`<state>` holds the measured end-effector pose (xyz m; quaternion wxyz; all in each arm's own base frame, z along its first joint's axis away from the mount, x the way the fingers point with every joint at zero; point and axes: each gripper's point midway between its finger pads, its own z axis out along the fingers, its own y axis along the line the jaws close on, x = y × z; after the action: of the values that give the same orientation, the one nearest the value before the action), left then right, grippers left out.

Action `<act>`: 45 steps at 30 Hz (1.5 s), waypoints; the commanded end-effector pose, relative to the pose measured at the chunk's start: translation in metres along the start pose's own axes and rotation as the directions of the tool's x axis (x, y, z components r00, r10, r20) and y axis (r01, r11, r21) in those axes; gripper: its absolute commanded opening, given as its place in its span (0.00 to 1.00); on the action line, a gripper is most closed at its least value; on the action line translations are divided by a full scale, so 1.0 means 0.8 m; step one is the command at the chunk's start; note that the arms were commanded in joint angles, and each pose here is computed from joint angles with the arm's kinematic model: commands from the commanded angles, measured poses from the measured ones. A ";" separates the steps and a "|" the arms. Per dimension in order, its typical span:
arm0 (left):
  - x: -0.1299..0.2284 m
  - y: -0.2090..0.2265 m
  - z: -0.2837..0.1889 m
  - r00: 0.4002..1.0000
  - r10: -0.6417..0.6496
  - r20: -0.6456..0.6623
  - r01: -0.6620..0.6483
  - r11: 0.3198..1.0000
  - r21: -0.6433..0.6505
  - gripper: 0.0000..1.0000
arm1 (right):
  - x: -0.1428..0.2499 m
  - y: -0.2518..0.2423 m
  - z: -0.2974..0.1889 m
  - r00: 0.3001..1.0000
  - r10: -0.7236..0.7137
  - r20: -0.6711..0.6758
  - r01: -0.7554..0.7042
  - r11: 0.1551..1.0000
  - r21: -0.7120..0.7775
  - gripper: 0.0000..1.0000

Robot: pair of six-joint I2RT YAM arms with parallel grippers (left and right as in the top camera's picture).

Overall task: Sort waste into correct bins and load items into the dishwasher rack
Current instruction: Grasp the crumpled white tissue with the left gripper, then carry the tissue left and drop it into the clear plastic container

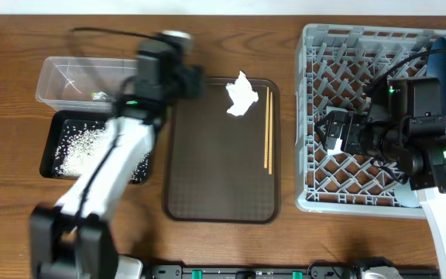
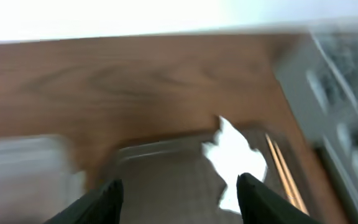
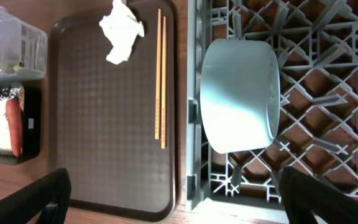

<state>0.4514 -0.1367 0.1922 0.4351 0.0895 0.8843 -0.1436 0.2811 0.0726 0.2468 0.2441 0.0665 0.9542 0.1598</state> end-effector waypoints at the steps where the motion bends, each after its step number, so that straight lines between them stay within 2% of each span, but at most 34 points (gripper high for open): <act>1: 0.051 -0.062 0.057 0.933 0.355 -0.060 -0.344 0.929 0.136 0.60 | 0.000 0.003 -0.001 1.000 -0.018 0.000 0.018 1.000 -0.002 0.99; 8: 0.117 -0.100 0.133 0.903 0.418 -0.095 -0.394 0.897 0.201 0.60 | 0.010 -0.001 -0.001 0.999 -0.011 -0.033 0.011 1.000 0.009 0.99; 15: 0.177 -0.095 0.177 0.890 0.424 -0.166 -0.385 0.896 0.223 0.59 | 0.014 -0.002 -0.001 0.999 -0.008 -0.046 0.009 1.000 0.014 0.99; 16: 0.184 -0.094 0.180 0.888 0.425 -0.177 -0.383 0.895 0.226 0.58 | 0.014 -0.002 0.000 0.999 -0.008 -0.047 0.008 1.000 0.014 0.99; 20: 0.195 -0.093 0.182 0.884 0.422 -0.201 -0.376 0.898 0.231 0.40 | 0.017 -0.004 0.003 0.998 -0.006 -0.055 0.007 1.000 0.017 0.99; 21: 0.193 -0.093 0.181 0.885 0.421 -0.198 -0.375 0.898 0.230 0.33 | 0.018 -0.004 0.003 0.998 -0.005 -0.057 0.006 1.000 0.018 0.99; 23: 0.189 -0.094 0.178 0.888 0.415 -0.198 -0.370 0.901 0.228 0.11 | 0.018 -0.005 0.005 0.998 -0.004 -0.063 0.005 1.000 0.019 0.99; 24: 0.186 -0.095 0.175 0.893 0.402 -0.199 -0.358 0.906 0.225 0.06 | 0.019 -0.005 0.006 0.998 -0.003 -0.067 0.004 1.000 0.021 0.99; 29: 0.140 -0.092 0.142 0.931 0.323 -0.171 -0.293 0.939 0.178 0.06 | 0.021 -0.007 0.010 0.996 0.002 -0.085 0.000 1.000 0.027 0.99; 35: 0.069 -0.067 0.062 0.956 0.267 -0.124 -0.257 0.962 0.094 0.06 | 0.022 -0.007 0.011 0.996 0.003 -0.089 0.000 1.000 0.028 0.99; 40: 0.040 0.017 0.011 0.970 0.197 -0.143 -0.216 0.968 -0.127 0.06 | 0.024 -0.008 0.010 0.995 0.004 -0.096 -0.002 1.000 0.030 0.99; 45: 0.063 0.110 0.000 0.974 0.049 -0.219 -0.111 0.954 -0.277 0.06 | 0.024 -0.008 0.010 0.995 0.004 -0.096 -0.002 1.000 0.030 0.99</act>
<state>0.4397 -0.1002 0.1583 0.3814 0.1412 0.9132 -0.0261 0.2690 0.0710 0.2313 0.2000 0.0723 0.9654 0.1508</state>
